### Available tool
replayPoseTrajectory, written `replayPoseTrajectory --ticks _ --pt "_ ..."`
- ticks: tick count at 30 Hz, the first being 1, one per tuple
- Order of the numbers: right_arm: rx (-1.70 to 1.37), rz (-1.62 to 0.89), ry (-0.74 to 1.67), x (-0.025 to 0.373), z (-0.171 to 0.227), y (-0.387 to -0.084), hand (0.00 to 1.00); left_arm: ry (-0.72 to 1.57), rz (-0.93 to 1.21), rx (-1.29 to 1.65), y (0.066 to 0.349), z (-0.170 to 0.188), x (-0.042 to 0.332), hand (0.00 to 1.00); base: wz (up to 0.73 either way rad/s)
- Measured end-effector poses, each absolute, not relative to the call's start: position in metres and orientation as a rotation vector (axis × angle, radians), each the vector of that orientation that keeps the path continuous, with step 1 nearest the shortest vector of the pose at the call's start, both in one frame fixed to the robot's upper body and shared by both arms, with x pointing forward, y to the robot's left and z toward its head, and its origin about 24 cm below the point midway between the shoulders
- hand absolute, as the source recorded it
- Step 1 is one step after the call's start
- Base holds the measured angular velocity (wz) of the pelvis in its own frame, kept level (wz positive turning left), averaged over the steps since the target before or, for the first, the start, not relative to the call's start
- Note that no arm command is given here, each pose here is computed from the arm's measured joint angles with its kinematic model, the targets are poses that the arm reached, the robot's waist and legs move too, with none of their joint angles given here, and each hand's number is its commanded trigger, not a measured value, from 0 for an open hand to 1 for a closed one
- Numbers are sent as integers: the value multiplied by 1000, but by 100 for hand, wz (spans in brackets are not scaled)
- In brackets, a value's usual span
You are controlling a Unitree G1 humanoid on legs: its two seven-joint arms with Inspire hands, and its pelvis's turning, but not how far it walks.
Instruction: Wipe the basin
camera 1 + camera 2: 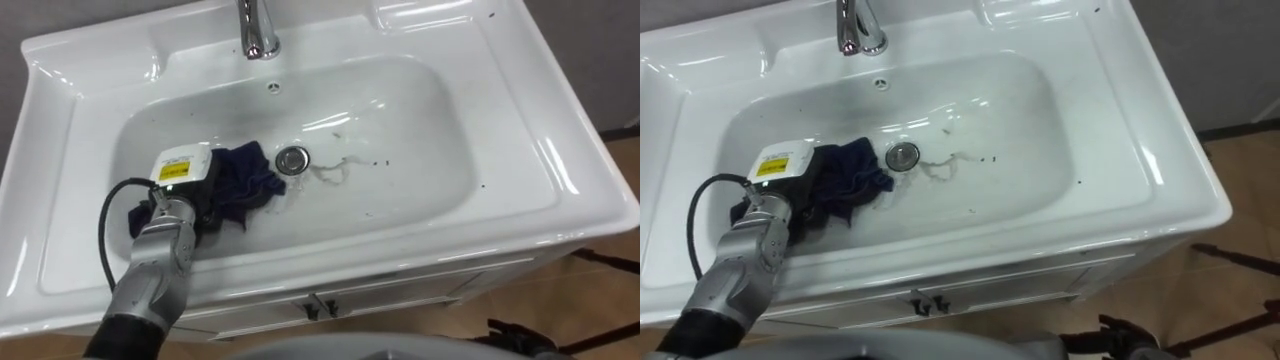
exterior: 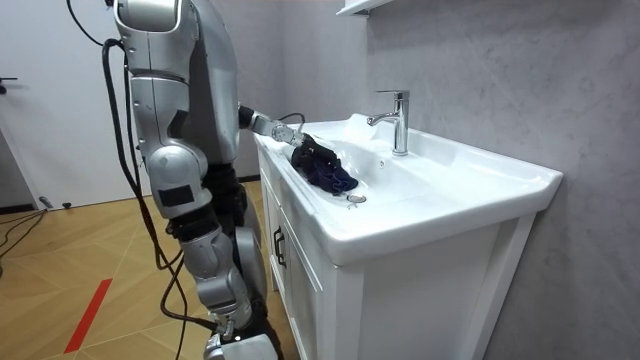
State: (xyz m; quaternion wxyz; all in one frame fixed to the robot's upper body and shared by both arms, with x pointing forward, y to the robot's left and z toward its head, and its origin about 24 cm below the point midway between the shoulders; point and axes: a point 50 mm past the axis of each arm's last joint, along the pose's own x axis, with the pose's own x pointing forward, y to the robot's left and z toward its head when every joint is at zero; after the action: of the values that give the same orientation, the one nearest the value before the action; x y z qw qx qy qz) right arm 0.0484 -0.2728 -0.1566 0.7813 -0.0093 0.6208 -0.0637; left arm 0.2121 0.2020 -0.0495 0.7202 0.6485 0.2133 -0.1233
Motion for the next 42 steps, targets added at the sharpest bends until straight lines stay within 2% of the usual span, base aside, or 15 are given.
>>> replayPoseTrajectory --ticks 17,31,42 --pt "-66 -96 1318 63 -156 -270 0 376 -401 1461 168 -49 223 100 -3" --pt "-45 -140 1303 74 -156 -268 0 233 -578 1373 112 -27 261 100 -1" --pt "-31 -152 1290 81 -153 -273 0 162 -606 1388 99 -11 288 100 -6"
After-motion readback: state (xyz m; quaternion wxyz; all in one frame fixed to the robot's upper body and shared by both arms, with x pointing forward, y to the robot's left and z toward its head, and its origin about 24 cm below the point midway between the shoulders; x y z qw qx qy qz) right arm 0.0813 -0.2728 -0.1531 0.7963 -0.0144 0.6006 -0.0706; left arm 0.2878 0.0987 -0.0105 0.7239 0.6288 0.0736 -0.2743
